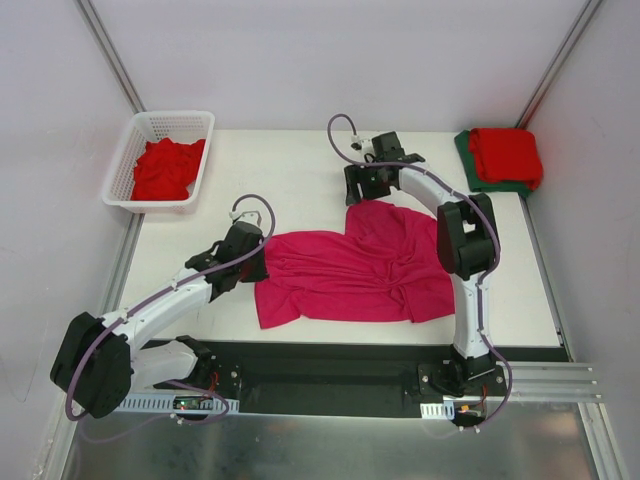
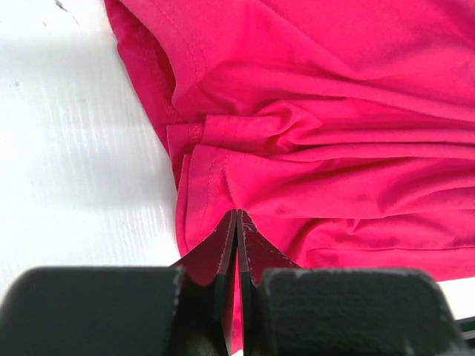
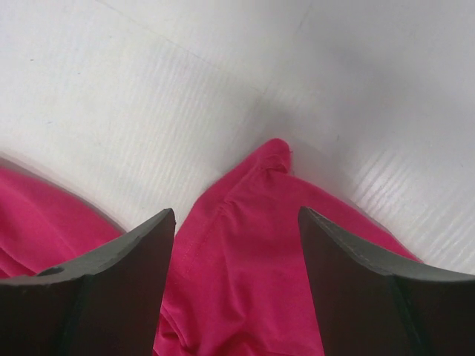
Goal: Fold and stack the t-shirts
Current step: Flatten out the tshirt
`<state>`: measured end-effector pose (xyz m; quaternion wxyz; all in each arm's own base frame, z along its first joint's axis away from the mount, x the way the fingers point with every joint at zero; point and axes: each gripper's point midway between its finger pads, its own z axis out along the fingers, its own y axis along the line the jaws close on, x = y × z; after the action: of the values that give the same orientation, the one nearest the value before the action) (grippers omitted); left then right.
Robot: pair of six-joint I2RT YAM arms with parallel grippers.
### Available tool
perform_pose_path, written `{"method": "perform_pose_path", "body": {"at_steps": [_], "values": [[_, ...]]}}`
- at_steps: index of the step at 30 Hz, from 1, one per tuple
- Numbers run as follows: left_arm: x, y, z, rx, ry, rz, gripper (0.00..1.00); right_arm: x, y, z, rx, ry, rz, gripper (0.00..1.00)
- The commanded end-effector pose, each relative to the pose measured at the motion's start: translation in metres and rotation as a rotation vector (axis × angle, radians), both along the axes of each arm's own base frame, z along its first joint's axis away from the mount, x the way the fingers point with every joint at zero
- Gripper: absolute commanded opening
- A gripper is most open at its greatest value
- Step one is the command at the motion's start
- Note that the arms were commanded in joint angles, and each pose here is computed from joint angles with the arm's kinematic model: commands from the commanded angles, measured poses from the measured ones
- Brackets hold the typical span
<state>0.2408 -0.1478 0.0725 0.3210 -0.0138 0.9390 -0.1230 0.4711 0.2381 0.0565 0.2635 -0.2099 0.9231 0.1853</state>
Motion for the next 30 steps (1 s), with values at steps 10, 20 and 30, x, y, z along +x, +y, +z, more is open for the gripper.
{"method": "perform_pose_path", "body": {"at_steps": [10,20,30], "values": [[-0.001,-0.008,-0.003,-0.044,-0.012,-0.004,0.0,0.014,0.023,0.003,0.082,-0.021,0.111,0.7],[-0.003,-0.007,-0.008,-0.048,0.002,0.006,0.0,0.029,0.031,-0.002,0.099,-0.018,0.116,0.7],[0.003,-0.014,-0.01,-0.052,0.01,-0.008,0.0,0.031,0.024,0.001,0.071,-0.035,0.118,0.7]]}}
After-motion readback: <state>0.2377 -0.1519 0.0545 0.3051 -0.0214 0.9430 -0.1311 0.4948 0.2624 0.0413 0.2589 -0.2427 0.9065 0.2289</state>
